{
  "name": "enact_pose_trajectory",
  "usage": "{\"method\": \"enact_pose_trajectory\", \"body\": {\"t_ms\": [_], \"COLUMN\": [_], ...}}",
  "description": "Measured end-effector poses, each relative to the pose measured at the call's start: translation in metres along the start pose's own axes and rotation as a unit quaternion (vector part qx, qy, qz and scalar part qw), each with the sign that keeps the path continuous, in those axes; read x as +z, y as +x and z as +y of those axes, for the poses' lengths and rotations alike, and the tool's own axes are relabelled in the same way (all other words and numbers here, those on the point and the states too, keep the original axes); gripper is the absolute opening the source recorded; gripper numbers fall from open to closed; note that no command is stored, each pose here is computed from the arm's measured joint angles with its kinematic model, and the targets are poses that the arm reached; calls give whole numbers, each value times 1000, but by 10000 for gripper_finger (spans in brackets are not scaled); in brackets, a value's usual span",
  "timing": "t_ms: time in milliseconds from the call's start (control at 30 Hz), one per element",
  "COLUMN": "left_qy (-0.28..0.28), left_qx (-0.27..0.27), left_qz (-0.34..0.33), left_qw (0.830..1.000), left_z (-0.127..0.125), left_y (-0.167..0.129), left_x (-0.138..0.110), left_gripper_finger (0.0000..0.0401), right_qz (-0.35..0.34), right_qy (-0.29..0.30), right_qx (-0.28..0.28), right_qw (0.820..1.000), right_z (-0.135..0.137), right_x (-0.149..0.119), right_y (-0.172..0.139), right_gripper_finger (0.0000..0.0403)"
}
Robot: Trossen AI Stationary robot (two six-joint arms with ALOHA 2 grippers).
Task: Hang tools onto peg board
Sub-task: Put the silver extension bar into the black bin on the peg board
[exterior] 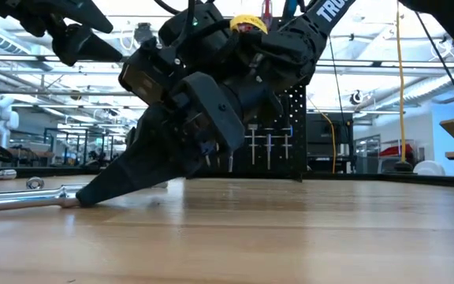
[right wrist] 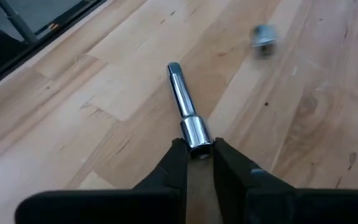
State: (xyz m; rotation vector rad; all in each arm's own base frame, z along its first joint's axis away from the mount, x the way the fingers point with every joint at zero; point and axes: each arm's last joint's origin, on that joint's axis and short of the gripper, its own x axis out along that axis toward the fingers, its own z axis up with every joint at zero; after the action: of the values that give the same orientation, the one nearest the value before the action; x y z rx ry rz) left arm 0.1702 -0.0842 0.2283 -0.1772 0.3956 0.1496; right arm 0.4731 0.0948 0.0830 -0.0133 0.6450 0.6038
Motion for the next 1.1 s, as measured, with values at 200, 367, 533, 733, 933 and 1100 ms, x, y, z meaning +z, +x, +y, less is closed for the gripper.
{"method": "enact_pose_trajectory", "body": {"t_ms": [200, 367, 533, 733, 933, 1100], "left_qy": [1, 10, -55, -124, -121, -79], "left_qx": [-9, -27, -51, -91, -73, -87], "left_qz": [4, -4, -45, -44, -38, -25], "left_qw": [1000, 1000, 996, 987, 989, 993], "left_z": [-1, -6, -7, -4, 2, 3], "left_y": [0, -2, 7, 29, 59, 81], "left_x": [0, -1, -12, -35, -42, -43], "left_gripper_finger": [294, 294, 294, 294, 294, 294], "right_qz": [45, 96, 156, 157, 140, 140], "right_qy": [32, 43, 29, 16, 5, -4], "right_qx": [8, -45, -175, -294, -285, -277], "right_qw": [998, 993, 972, 943, 948, 950], "right_z": [5, 16, 27, 45, 58, 67], "right_x": [8, 28, 50, 68, 74, 75], "right_y": [-18, -53, -97, -132, -133, -129], "right_gripper_finger": [40, 40, 40, 40, 40, 40]}}
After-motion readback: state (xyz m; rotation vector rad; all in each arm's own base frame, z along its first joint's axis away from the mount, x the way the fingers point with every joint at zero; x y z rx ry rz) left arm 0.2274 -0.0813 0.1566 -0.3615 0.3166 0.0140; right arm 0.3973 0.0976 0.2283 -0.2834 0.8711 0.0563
